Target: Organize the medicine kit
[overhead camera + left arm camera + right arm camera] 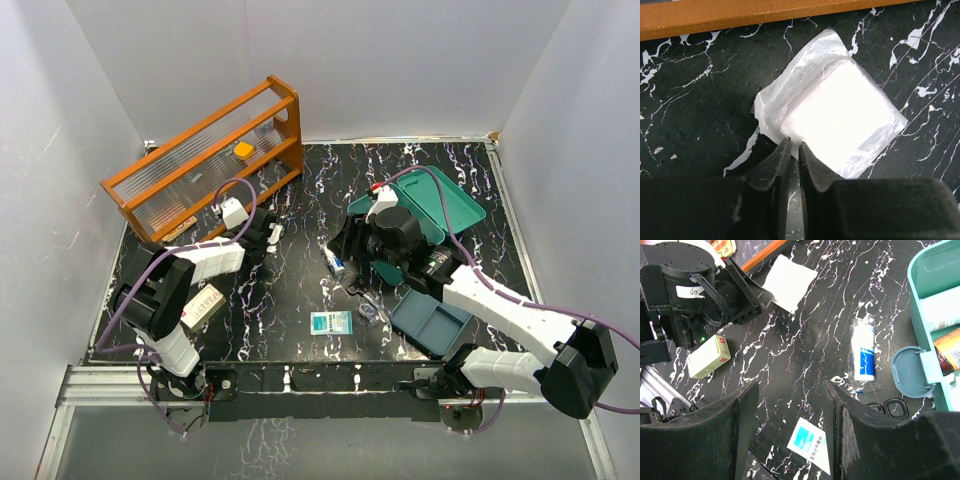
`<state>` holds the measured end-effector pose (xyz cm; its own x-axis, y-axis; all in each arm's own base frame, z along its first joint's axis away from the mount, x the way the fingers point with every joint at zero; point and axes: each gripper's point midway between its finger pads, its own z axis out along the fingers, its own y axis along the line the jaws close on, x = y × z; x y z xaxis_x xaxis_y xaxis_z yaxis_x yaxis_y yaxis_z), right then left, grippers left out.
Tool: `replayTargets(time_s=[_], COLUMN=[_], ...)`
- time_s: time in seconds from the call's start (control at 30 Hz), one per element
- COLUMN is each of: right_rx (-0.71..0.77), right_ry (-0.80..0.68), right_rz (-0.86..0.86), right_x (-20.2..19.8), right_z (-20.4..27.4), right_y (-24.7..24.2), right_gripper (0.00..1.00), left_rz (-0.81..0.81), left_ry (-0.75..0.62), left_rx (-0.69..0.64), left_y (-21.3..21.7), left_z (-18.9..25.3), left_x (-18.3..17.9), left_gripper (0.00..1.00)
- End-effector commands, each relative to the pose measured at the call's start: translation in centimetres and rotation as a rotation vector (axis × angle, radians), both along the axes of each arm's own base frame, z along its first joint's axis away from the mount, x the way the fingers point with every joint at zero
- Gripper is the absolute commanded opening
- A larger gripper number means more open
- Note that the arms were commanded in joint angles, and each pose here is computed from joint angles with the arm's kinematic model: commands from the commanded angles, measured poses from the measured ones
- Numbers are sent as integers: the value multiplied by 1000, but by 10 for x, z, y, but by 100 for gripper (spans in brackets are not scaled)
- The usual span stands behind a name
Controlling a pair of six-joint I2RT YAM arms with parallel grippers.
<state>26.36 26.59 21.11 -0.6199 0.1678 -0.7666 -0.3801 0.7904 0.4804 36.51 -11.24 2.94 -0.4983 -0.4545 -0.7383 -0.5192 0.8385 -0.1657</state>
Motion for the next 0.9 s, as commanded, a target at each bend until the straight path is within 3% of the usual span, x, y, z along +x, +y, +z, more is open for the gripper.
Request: replayTargets(time_s=[0.0, 0.23, 0.43, 0.6, 0.87], right_rx=[31, 35, 55, 73, 62], right_ry=[-53, -4, 22, 42, 48], right_rz=[-35, -59, -85, -92, -90], right_x=[5, 6, 6, 5, 6], right_z=[17, 8, 2, -4, -8], right_y=[-4, -3, -3, -2, -1], right_gripper=[51, 51, 51, 51, 51], left_rz=[-18, -94, -132, -105, -18], left_ry=[-28, -37, -41, -88, -58], left_rx=[-1, 29, 14, -8, 3], left_y=[3, 8, 7, 7, 14], left_z=[15, 24, 26, 36, 20], left_x=[-5, -17, -23, -10, 8], left_gripper=[9, 0, 0, 29, 49])
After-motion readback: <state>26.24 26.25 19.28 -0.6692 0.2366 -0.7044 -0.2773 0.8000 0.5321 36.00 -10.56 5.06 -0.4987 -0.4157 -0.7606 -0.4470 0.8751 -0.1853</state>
